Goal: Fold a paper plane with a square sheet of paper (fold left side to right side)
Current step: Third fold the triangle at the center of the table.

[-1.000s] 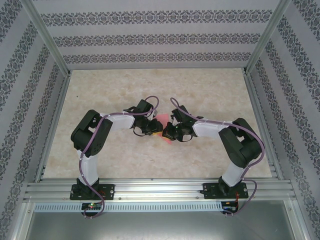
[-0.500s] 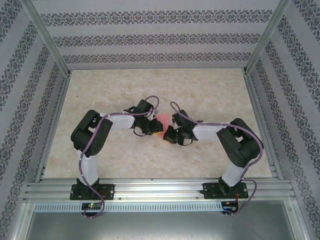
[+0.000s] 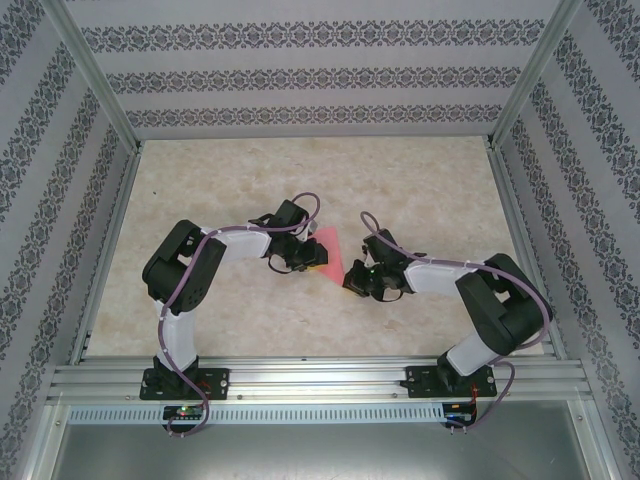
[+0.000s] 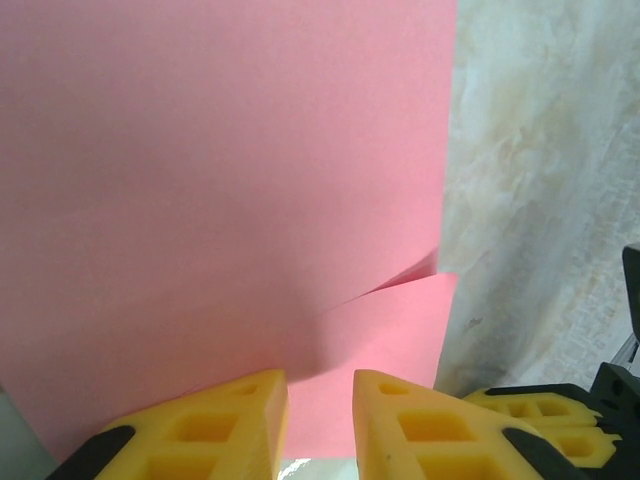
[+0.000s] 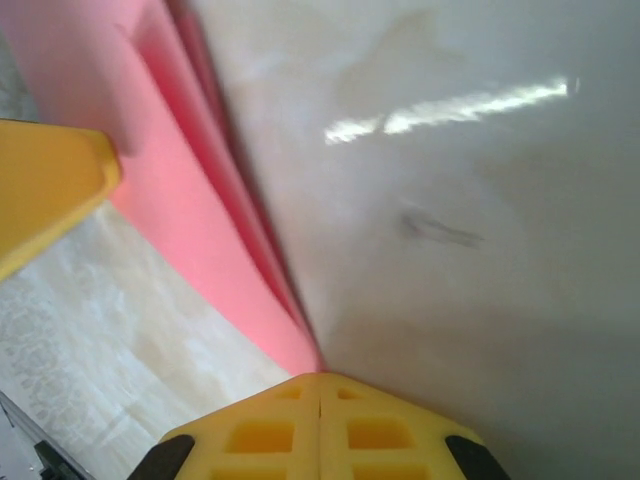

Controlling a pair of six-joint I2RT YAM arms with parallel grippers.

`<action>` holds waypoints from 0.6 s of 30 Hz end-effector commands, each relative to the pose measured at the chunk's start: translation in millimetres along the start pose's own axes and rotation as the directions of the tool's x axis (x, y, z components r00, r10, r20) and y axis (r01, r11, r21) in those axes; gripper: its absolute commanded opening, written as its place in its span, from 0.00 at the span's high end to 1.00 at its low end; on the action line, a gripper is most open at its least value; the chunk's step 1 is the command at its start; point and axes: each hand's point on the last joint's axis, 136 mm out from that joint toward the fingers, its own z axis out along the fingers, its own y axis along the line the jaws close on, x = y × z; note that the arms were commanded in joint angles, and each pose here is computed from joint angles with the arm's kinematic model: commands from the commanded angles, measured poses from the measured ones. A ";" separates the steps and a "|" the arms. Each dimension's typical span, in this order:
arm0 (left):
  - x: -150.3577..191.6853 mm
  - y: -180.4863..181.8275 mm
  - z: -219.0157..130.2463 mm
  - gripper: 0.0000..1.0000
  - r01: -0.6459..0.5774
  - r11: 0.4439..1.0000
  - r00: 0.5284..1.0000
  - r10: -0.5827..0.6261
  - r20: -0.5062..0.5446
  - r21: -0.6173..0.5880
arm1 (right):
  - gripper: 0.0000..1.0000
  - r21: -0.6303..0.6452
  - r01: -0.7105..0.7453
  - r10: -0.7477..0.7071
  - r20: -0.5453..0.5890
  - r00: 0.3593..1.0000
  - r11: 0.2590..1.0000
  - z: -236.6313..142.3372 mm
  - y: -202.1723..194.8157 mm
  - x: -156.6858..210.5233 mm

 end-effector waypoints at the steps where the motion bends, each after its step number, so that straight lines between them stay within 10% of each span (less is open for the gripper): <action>1: 6.7 27.2 1.8 0.71 0.019 0.994 1.000 -0.020 -0.005 -0.104 | 0.93 0.122 -0.019 0.023 -0.032 0.999 0.992 -12.0 -36.0 14.3; 10: -15.7 -33.5 -43.7 0.56 -0.041 0.999 0.996 0.039 0.075 0.013 | 0.73 -0.021 0.220 -0.217 0.117 0.969 0.975 -51.8 30.7 -28.5; 18: -21.8 -24.1 -84.9 0.40 0.008 1.000 0.984 -0.010 0.177 0.012 | 0.80 -0.216 0.367 -0.344 0.138 0.929 0.905 -36.3 95.7 -64.5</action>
